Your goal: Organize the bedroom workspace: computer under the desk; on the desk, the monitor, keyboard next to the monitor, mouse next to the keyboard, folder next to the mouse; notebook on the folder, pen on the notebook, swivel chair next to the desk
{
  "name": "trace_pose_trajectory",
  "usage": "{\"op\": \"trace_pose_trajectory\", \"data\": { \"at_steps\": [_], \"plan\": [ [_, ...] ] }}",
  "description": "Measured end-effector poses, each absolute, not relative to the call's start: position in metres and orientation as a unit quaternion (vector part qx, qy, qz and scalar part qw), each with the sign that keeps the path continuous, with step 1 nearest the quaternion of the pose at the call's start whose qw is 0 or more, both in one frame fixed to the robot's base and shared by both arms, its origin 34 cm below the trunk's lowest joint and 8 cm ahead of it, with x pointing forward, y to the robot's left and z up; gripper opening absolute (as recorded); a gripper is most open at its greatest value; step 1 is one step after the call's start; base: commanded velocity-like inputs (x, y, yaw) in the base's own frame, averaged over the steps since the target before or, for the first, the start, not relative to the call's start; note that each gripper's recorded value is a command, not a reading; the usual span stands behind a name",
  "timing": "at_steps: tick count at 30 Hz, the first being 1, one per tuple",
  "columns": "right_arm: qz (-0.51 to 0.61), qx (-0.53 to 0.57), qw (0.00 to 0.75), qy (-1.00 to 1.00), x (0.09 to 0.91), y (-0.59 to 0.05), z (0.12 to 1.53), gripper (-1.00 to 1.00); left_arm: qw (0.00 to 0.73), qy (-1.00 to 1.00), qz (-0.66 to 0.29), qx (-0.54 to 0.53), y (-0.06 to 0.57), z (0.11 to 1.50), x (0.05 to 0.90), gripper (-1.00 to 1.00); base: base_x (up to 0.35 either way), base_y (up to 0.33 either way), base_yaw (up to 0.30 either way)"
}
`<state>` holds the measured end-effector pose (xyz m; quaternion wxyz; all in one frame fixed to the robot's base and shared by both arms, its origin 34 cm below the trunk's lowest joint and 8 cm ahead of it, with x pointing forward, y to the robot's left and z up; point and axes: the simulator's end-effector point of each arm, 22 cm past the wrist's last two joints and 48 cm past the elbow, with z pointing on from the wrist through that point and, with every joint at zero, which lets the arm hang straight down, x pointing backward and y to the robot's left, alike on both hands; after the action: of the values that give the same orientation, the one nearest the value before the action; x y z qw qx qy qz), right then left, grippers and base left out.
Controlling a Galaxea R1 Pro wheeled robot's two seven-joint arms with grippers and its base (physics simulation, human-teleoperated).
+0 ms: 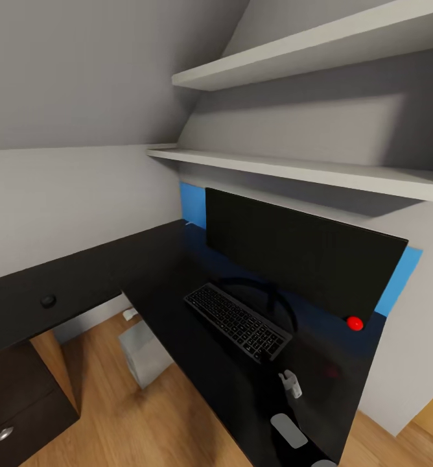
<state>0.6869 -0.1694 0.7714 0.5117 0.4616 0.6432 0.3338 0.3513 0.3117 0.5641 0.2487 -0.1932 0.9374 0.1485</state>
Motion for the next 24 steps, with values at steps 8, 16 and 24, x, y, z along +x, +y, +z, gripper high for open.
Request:
{"op": "trace_pose_trajectory", "data": {
  "at_steps": [8,16,24],
  "plan": [
    [0.334,0.462,0.511,0.643,0.6869,-0.1692,0.7713,-1.0,0.249,0.937,0.149,-0.193,0.3117,0.5641,0.3513,1.0,0.004,0.0,0.0],
    [0.333,0.463,0.51,0.644,0.6866,-0.1696,0.7704,1.0,0.249,0.937,0.149,-0.193,0.3117,0.5641,0.3513,1.0,0.0,0.0,0.0],
    [0.333,0.462,0.511,0.644,0.6868,-0.1693,0.771,1.0,0.249,0.937,0.149,-0.193,0.3117,0.5641,0.3513,1.0,0.0,0.0,0.0]
  ]
}}
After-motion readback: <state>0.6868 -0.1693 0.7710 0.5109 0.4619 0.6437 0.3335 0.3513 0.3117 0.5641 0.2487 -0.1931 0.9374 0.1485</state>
